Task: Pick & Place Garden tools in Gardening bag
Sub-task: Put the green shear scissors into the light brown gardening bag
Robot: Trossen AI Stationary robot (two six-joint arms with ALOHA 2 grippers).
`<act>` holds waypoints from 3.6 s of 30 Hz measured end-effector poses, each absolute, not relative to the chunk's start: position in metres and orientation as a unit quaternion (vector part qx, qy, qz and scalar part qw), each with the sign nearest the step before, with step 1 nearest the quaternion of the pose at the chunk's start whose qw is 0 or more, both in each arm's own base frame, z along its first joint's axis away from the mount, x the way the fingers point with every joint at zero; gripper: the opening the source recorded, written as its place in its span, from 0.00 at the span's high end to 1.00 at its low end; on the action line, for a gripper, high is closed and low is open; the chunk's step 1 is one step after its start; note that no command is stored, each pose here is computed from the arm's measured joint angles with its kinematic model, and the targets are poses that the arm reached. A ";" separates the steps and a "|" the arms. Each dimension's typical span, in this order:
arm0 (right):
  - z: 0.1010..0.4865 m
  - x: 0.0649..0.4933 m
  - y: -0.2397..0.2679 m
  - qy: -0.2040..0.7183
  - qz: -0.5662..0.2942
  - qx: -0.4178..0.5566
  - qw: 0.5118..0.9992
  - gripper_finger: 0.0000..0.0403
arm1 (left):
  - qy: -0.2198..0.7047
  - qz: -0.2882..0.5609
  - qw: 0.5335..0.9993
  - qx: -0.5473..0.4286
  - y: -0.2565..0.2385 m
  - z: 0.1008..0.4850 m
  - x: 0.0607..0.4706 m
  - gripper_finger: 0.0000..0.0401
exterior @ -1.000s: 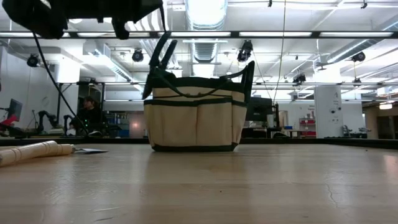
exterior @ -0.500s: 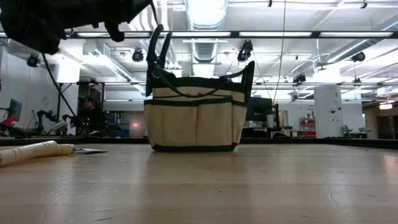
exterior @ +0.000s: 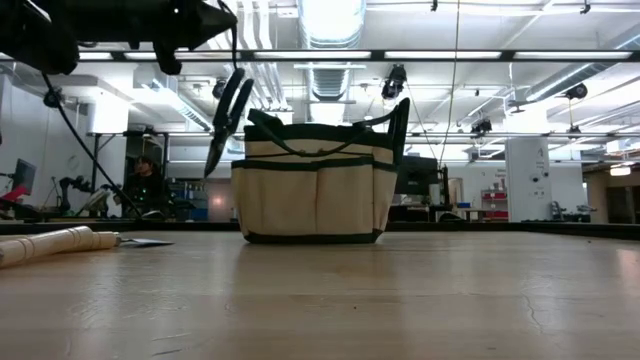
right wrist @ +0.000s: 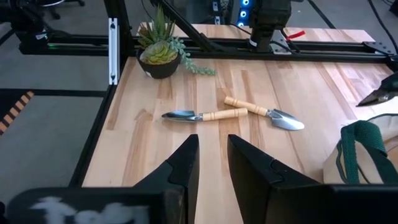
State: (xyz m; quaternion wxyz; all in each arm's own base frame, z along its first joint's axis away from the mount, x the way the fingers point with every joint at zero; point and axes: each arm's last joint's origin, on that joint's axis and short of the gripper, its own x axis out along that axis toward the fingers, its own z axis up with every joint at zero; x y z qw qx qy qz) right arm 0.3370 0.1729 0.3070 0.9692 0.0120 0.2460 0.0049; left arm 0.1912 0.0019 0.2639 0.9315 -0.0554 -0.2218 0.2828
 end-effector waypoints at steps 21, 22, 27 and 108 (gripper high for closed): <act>0.308 0.338 0.173 0.236 -0.003 0.004 0.972 0.79 | -0.227 0.214 0.945 -0.098 -0.002 0.269 0.234 0.99; 0.308 0.338 0.173 0.236 -0.003 0.004 0.972 0.79 | -0.222 0.214 0.947 -0.096 -0.003 0.268 0.237 0.99; 0.308 0.338 0.173 0.237 -0.003 0.004 0.972 0.81 | -0.216 0.210 0.947 -0.110 -0.003 0.264 0.247 0.98; 0.305 0.337 0.173 0.240 -0.004 0.007 0.971 0.83 | -0.067 0.200 0.964 -0.164 -0.007 0.213 0.199 0.98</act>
